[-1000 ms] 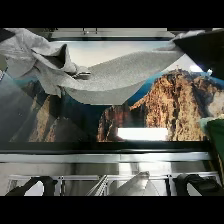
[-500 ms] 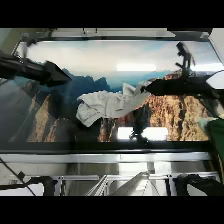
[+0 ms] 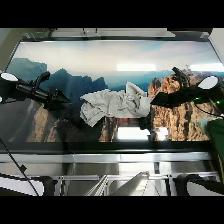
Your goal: Fold the shirts.
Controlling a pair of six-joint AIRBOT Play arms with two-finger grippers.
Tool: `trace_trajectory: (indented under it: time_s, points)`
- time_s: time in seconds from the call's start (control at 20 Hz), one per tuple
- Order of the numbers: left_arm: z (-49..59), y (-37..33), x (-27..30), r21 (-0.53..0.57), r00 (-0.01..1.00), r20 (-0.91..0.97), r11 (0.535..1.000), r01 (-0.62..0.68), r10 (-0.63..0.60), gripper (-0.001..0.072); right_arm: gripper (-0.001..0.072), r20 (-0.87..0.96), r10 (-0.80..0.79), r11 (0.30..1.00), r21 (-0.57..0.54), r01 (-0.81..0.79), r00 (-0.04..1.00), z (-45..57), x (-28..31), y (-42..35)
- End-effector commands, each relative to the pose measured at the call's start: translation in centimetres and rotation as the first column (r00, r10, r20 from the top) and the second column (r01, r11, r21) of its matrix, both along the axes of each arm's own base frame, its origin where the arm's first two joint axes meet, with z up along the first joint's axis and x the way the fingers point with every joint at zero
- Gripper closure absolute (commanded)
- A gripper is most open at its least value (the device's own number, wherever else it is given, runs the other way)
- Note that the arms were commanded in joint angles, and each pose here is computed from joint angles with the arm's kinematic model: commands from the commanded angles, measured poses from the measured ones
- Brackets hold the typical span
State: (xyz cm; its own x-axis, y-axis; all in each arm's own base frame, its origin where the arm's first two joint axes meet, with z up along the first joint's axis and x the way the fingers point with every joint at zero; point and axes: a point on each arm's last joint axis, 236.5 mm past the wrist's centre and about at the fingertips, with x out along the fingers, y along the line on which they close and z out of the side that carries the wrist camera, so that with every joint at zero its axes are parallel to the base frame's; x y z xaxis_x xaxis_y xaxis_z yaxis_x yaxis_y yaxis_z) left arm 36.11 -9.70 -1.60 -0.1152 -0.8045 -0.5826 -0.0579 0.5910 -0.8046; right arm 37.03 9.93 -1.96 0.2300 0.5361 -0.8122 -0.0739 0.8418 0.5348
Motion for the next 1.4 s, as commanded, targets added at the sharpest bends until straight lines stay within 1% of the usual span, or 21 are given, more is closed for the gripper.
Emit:
trace_trajectory:
  time_s: [0.0, 0.05, 0.15, 0.2, 0.3, 0.4, 0.45, 0.65, 0.75, 0.8, 0.85, 0.9, 0.95, 1.0, 1.15, 1.25, 1.3, 1.35]
  points:
    - [-1.8, 0.2, -1.2, 0.013, 0.997, -0.048, 0.998, -0.057, 0.058, -0.0002, 0.0131, -0.108, -0.080, 0.997, 0.010, 0.081, 0.991, -1.1, -1.8, -4.2]
    - [-2.6, -0.4, -1.6, 0.025, 0.997, -0.052, 0.998, -0.062, 0.063, -0.0002, 0.0130, -0.128, -0.106, 0.994, 0.013, 0.109, 0.986, -1.7, -2.3, -5.1]
    - [-3.6, -2.0, -2.1, 0.036, 0.998, -0.048, 0.999, -0.031, 0.033, -0.0002, 0.0127, -0.170, -0.139, 0.989, 0.018, 0.144, 0.976, -3.3, -3.7, -6.1]
    - [-4.1, -2.8, -1.9, 0.050, 0.999, -0.031, 0.999, -0.021, 0.022, -0.0002, 0.0113, -0.178, -0.141, 0.988, 0.032, 0.149, 0.974, -3.9, -4.2, -5.9]
    - [-5.1, -4.6, -0.9, 0.091, 1.000, 0.028, 0.996, -0.014, 0.012, -0.0001, 0.0112, -0.156, -0.128, 0.982, 0.120, 0.148, 0.979, -4.1, -4.1, -3.7]
    - [-5.6, -6.3, -0.5, 0.118, 0.998, 0.067, 0.993, 0.000, -0.008, 0.0000, 0.0112, -0.125, -0.114, 0.967, 0.214, 0.138, 0.986, -3.6, -3.4, -1.0]
    - [-5.8, -7.1, -0.6, 0.123, 0.997, 0.072, 0.992, 0.014, -0.023, 0.0000, 0.0112, -0.121, -0.108, 0.962, 0.238, 0.134, 0.987, -3.7, -3.0, 0.1]
    - [-8.1, -9.0, -0.5, 0.140, 0.997, 0.058, 0.989, 0.040, -0.049, 0.0018, 0.0113, -0.076, -0.110, 0.945, 0.300, 0.128, 0.991, -5.5, -0.3, 4.4]
    - [-9.2, -10.0, -0.2, 0.126, 0.996, 0.029, 0.988, 0.084, -0.088, 0.0019, 0.0114, -0.073, -0.097, 0.934, 0.338, 0.116, 0.993, -6.5, 1.1, 6.7]
    - [-9.3, -10.6, -0.1, 0.110, 0.993, 0.016, 0.988, 0.111, -0.114, 0.0032, 0.0115, -0.069, -0.082, 0.929, 0.356, 0.101, 0.994, -6.8, 1.9, 7.8]
    - [-9.3, -11.1, 0.1, 0.100, 0.990, 0.011, 0.986, 0.136, -0.138, 0.0248, 0.0119, -0.065, -0.073, 0.925, 0.369, 0.092, 0.995, -7.0, 2.9, 8.6]
    - [-9.3, -11.6, 0.5, 0.092, 0.987, 0.014, 0.983, 0.159, -0.160, 0.0538, 0.0223, -0.057, -0.060, 0.921, 0.383, 0.078, 0.997, -6.9, 3.9, 9.3]
    - [-9.1, -12.0, 0.8, 0.082, 0.983, 0.014, 0.980, 0.181, -0.183, 0.0705, 0.0580, -0.044, -0.041, 0.915, 0.400, 0.055, 0.998, -6.4, 4.8, 9.7]
    - [-8.7, -12.2, 1.1, 0.070, 0.980, 0.015, 0.978, 0.197, -0.199, 0.0698, 0.0695, -0.031, -0.019, 0.904, 0.425, 0.031, 0.999, -5.3, 5.3, 10.2]
    - [-5.6, -12.4, 1.1, 0.037, 0.966, 0.036, 0.966, 0.256, -0.257, 0.0698, 0.0697, 0.052, 0.079, 0.858, 0.504, -0.094, 0.996, 0.6, 5.3, 10.8]
    - [-1.9, -12.2, 1.0, 0.007, 0.959, 0.074, 0.962, 0.272, -0.272, 0.0697, 0.0697, 0.140, 0.131, 0.827, 0.531, -0.186, 0.981, 5.8, 4.4, 10.3]
    - [0.9, -12.5, 1.0, -0.040, 0.958, 0.113, 0.962, 0.271, -0.265, 0.0697, 0.0697, 0.193, 0.150, 0.812, 0.535, -0.232, 0.970, 8.7, 3.6, 9.9]
    - [4.8, -13.0, 1.1, -0.127, 0.955, 0.176, 0.956, 0.263, -0.239, 0.0697, 0.0697, 0.261, 0.163, 0.803, 0.526, -0.281, 0.952, 12.0, 2.6, 9.5]
